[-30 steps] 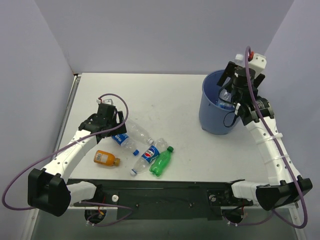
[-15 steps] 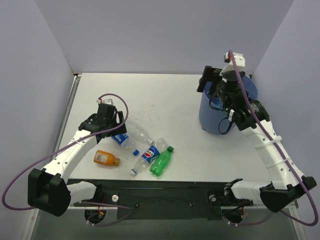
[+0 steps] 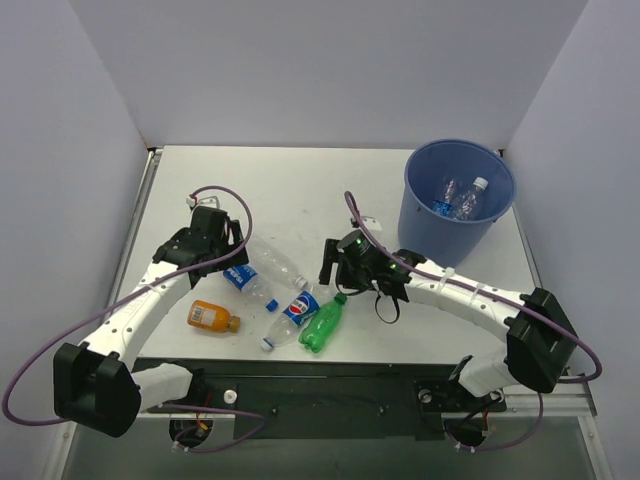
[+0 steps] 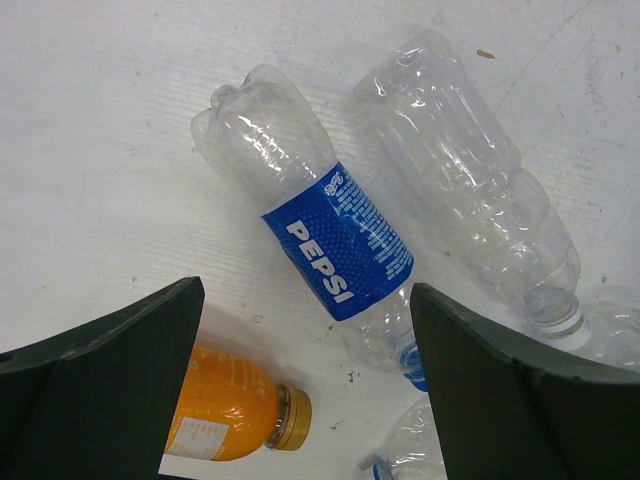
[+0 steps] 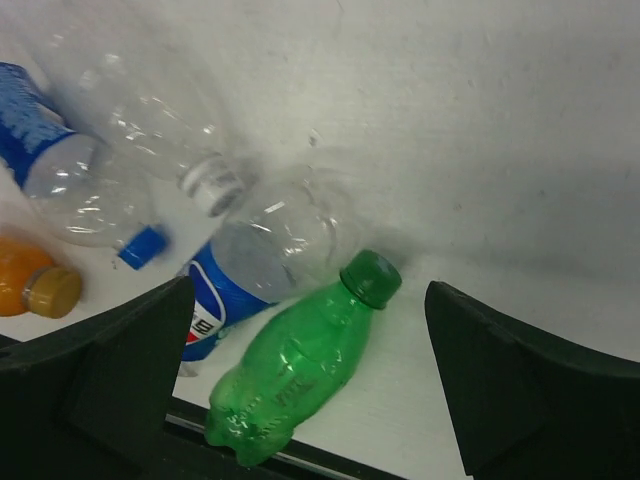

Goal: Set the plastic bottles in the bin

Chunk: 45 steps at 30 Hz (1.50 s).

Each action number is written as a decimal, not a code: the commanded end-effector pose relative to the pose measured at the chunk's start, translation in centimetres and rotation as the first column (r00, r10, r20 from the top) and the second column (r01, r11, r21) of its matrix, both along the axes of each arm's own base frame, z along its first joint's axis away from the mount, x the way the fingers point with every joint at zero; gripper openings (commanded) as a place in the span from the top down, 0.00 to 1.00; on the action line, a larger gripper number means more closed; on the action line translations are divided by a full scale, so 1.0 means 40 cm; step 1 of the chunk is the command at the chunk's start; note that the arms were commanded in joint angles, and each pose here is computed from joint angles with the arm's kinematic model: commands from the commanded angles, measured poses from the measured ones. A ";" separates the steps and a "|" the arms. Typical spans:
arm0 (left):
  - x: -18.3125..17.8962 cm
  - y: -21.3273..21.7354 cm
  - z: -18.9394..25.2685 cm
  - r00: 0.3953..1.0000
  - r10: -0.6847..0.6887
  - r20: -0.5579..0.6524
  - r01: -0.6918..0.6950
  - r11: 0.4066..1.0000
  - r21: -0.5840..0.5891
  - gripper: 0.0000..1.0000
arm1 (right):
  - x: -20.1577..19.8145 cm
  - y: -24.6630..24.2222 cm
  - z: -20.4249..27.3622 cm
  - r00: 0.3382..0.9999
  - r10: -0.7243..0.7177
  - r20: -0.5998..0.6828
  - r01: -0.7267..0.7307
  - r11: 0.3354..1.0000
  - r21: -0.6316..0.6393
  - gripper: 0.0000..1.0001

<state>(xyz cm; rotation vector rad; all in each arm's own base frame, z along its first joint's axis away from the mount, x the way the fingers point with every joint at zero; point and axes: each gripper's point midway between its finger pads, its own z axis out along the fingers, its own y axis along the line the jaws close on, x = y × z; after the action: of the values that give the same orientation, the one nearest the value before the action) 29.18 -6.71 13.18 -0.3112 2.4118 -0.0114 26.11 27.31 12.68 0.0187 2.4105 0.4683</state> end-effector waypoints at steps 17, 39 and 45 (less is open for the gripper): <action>0.009 -0.014 0.068 0.996 -0.005 0.092 0.011 0.998 -0.060 0.04 | -0.084 0.014 -0.195 0.848 -0.301 -0.437 0.379 0.920 0.103 0.07; -0.028 -0.059 0.110 0.987 -0.067 0.145 0.088 0.986 -0.140 0.05 | -0.171 0.097 -0.230 0.906 -0.207 -0.370 0.285 0.944 0.169 0.12; -0.033 -0.071 0.123 0.984 -0.091 0.153 0.115 0.981 -0.158 0.05 | -0.204 0.110 -0.262 0.896 -0.220 -0.386 0.296 0.943 0.150 0.18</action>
<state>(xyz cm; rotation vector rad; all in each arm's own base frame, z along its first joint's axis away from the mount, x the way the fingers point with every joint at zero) 27.82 -8.85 16.98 -0.2594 2.3144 -0.2170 17.38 31.85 2.80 0.5001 2.6938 0.6692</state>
